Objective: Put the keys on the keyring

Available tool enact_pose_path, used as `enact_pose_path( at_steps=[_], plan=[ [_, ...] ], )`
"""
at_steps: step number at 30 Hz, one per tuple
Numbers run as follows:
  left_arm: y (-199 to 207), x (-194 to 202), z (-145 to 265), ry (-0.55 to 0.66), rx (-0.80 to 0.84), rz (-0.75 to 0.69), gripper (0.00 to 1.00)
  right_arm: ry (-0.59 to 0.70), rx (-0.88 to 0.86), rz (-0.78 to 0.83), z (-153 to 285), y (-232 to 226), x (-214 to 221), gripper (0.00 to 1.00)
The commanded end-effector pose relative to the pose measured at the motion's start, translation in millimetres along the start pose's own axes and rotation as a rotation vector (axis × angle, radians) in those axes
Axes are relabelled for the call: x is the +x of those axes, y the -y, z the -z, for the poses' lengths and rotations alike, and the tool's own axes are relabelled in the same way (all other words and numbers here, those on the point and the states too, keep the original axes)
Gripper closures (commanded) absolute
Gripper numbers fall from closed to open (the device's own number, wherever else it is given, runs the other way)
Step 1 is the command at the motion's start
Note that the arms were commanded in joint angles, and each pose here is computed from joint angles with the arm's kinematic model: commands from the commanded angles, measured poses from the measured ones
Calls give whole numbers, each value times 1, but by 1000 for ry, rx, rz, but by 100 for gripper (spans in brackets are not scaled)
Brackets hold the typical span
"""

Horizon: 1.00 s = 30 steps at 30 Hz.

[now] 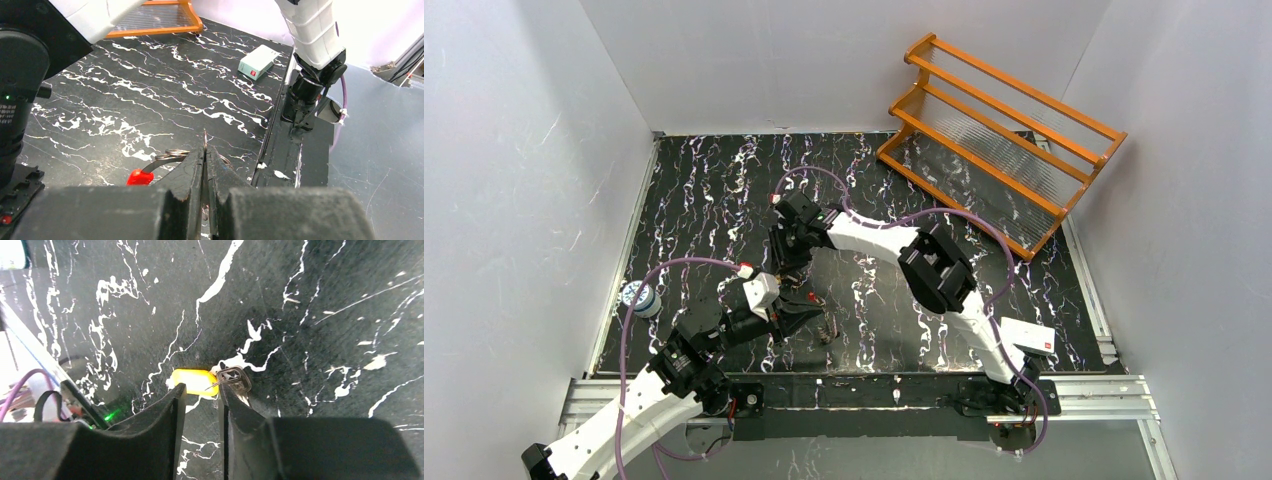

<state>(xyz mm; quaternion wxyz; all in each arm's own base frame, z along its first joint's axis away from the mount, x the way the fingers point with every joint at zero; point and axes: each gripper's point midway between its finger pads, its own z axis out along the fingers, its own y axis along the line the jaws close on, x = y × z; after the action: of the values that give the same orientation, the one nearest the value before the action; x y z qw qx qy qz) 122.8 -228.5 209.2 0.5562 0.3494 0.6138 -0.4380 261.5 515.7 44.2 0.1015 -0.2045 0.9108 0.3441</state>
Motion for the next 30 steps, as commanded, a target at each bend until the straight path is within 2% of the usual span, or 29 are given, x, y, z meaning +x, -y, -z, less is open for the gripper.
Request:
enact_pose_path(
  at_steps=[1,5,10,12,19,23,30],
  plan=[
    [8,-21,0,57,32,-22,100,35,120,85,-3,6,-2,60],
    [8,-21,0,58,33,-20,100,51,186,122,-5,9,-3,56],
    [8,-21,0,56,35,-21,100,53,241,144,-10,17,0,58],
    [8,-22,1,58,34,-20,100,56,254,158,-12,18,2,61],
    [10,-24,2,53,37,-20,100,94,347,199,-13,33,-3,87],
    [9,-23,3,52,31,-20,100,104,353,225,-7,32,-5,98],
    [8,-22,3,50,27,-25,100,150,329,275,25,23,-6,99]
  ],
)
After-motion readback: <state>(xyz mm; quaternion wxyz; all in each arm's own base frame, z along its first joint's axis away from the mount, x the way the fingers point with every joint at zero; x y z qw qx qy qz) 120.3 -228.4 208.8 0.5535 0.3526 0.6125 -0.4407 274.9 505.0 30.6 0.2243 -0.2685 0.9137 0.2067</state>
